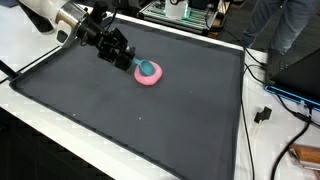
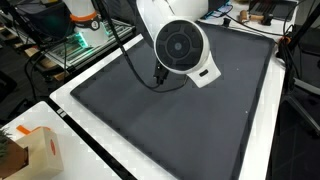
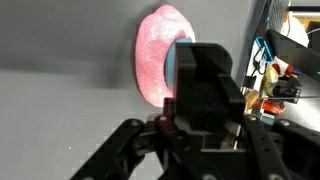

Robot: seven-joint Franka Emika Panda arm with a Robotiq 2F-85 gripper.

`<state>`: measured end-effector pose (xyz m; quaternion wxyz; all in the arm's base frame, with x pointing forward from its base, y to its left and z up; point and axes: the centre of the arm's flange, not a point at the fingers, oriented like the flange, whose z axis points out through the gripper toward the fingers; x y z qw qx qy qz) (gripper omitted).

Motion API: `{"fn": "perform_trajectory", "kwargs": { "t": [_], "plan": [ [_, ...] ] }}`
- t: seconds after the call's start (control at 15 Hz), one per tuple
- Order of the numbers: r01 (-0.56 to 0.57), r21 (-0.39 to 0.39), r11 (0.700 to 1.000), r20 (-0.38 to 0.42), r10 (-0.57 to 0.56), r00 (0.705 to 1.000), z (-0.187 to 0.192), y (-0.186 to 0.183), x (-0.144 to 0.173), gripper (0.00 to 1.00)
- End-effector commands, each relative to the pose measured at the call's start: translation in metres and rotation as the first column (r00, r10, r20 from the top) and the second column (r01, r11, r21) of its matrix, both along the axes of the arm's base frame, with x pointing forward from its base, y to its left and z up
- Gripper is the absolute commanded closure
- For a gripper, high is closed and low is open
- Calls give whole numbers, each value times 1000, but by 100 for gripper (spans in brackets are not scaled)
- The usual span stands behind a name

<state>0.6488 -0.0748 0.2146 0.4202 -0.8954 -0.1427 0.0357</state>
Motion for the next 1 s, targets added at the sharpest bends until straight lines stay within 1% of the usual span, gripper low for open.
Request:
{"fn": "perform_trajectory", "kwargs": {
  "t": [0.0,0.13,0.53,0.8,0.93],
  "plan": [
    [-12,-34,999,-11,12,1000,10,1,1,75],
    [-32,-39,999,-10,32,999,20,7,1,75],
    [-76,-87,993,8,77,997,48,22,0,75],
    [-86,-98,992,33,89,995,86,34,0,75],
    [-81,-125,989,48,87,995,108,41,-1,75]
  ]
}}
